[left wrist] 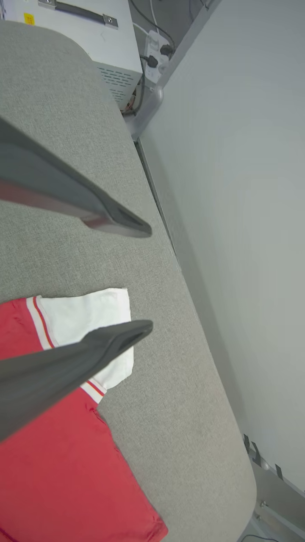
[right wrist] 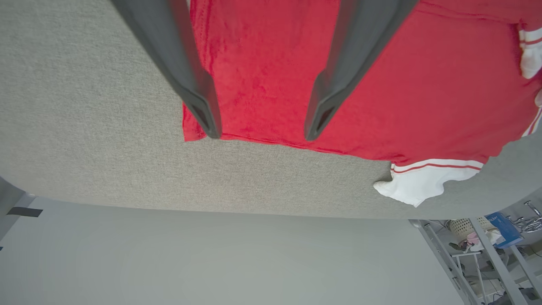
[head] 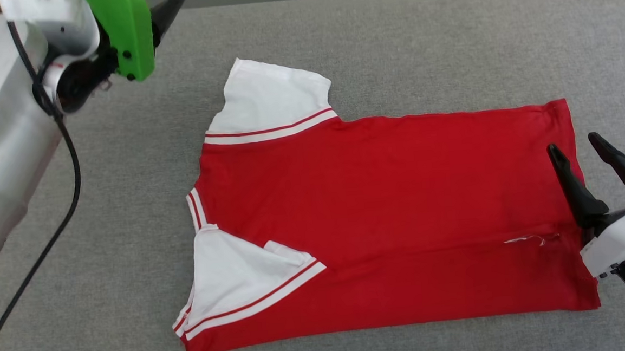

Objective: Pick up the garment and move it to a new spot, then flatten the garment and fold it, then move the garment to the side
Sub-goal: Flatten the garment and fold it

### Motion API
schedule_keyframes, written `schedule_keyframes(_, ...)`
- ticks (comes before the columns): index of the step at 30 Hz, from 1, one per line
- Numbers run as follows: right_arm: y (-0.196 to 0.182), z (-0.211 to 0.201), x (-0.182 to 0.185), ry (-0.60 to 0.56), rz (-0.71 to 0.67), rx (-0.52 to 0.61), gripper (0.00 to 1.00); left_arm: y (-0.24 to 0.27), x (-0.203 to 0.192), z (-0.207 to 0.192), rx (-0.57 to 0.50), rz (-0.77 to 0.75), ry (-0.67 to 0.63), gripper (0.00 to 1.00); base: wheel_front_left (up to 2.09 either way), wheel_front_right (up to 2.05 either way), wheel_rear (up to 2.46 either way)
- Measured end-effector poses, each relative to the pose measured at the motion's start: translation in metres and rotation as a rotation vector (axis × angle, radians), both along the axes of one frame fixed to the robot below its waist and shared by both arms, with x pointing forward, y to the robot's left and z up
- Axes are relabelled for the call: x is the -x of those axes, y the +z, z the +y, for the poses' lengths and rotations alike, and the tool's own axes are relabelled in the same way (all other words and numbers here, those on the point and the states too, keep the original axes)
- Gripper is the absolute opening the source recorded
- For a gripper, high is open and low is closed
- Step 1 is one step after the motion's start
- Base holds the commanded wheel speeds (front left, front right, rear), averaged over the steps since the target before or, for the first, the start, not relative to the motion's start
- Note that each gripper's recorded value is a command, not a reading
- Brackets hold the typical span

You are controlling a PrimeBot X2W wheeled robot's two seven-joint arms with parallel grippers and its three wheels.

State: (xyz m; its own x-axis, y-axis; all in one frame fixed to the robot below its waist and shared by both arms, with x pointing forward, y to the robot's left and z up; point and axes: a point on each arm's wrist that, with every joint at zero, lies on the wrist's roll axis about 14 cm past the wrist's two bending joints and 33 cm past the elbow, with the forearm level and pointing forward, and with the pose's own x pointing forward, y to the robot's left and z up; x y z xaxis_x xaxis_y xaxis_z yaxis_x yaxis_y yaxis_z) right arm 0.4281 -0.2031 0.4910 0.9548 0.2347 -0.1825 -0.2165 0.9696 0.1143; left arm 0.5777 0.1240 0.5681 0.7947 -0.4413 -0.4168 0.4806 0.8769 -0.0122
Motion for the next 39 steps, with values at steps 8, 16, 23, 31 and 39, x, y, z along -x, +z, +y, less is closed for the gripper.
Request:
schedule_keyframes(8, -0.025, 0.001, -0.016, 0.000, 0.041, 0.030, 1.00, -0.075, -0.029, -0.028, -0.128, 0.355, -0.066, 1.00, 0.00, 0.00, 0.00)
schedule_keyframes(16, -0.050, -0.007, -0.022, -0.018, 0.094, 0.051, 1.00, -0.160, -0.031, -0.039, -0.236, 0.576, -0.102, 1.00, 0.00, 0.00, 0.00)
schedule_keyframes(23, -0.064, -0.023, -0.020, -0.062, 0.124, 0.073, 1.00, -0.205, -0.036, -0.043, -0.258, 0.657, -0.105, 1.00, 0.00, 0.00, 0.00)
schedule_keyframes(31, -0.063, -0.038, -0.021, -0.096, 0.120, 0.088, 1.00, -0.209, -0.037, -0.051, -0.297, 0.645, -0.143, 0.00, 0.00, 0.00, 0.00)
schedule_keyframes(39, -0.017, -0.057, -0.048, -0.073, 0.032, 0.187, 1.00, -0.180, -0.026, -0.060, -0.264, 0.502, -0.193, 0.00, 0.00, 0.00, 0.00)
